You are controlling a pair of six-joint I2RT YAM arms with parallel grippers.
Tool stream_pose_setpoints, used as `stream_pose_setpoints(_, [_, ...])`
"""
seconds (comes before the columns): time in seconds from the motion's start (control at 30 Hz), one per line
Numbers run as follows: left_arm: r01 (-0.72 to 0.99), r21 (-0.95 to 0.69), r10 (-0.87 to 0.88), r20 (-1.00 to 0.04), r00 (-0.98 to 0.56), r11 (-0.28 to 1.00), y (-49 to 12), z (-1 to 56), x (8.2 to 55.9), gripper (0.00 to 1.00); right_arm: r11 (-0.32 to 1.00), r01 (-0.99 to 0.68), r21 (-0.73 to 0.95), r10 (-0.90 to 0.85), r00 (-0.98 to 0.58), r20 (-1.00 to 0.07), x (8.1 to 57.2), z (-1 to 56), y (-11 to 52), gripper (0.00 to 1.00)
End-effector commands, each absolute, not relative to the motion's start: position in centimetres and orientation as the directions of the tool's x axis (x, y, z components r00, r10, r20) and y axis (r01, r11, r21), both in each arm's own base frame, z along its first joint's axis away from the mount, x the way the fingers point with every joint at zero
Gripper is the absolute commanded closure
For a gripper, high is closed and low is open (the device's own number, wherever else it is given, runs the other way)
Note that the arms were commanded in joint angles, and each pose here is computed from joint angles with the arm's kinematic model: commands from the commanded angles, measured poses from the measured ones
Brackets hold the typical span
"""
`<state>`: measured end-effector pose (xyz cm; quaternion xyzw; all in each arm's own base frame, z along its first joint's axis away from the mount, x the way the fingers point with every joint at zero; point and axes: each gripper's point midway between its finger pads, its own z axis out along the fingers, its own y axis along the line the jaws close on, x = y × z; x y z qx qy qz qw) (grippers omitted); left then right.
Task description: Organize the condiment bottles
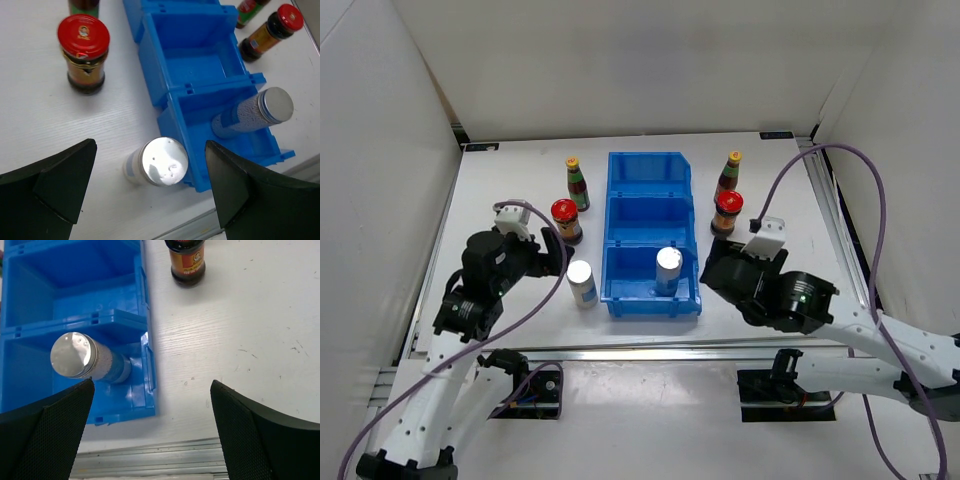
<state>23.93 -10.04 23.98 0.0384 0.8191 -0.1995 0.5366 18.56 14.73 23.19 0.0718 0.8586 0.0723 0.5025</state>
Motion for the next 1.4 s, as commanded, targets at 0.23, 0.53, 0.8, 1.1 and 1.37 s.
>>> stream_pose_setpoints(0.23, [0.430,-0.258,-0.015,-0.871,-0.492,0.865,-15.0,22.2,24.5,0.00,0.971,0.178,0.159,0.221,-0.422,-0.879,20.1,24.0,15.3,0.00])
stream_pose_setpoints(0.53, [0.313,-0.157,0.056,-0.815,-0.577,0.937,-14.7,17.1,24.7,0.00,0.947,0.225,0.229,0.303,-0.383,-0.873,19.6,23.4,13.3,0.00])
stream_pose_setpoints(0.8, [0.276,-0.113,0.099,-0.752,-0.651,0.954,-14.2,13.9,24.6,0.09,0.949,0.226,0.221,0.295,-0.385,-0.874,19.7,23.2,13.4,0.00])
stream_pose_setpoints(1.1, [0.286,-0.116,0.122,-0.711,-0.692,0.951,-14.8,12.9,24.4,0.32,0.951,0.223,0.215,0.289,-0.386,-0.876,19.8,23.6,13.8,0.00])
stream_pose_setpoints(1.37, [0.226,-0.019,0.108,-0.837,-0.536,0.974,-13.5,23.6,27.9,0.89,0.948,0.226,0.225,0.299,-0.384,-0.874,19.7,23.3,13.4,0.00])
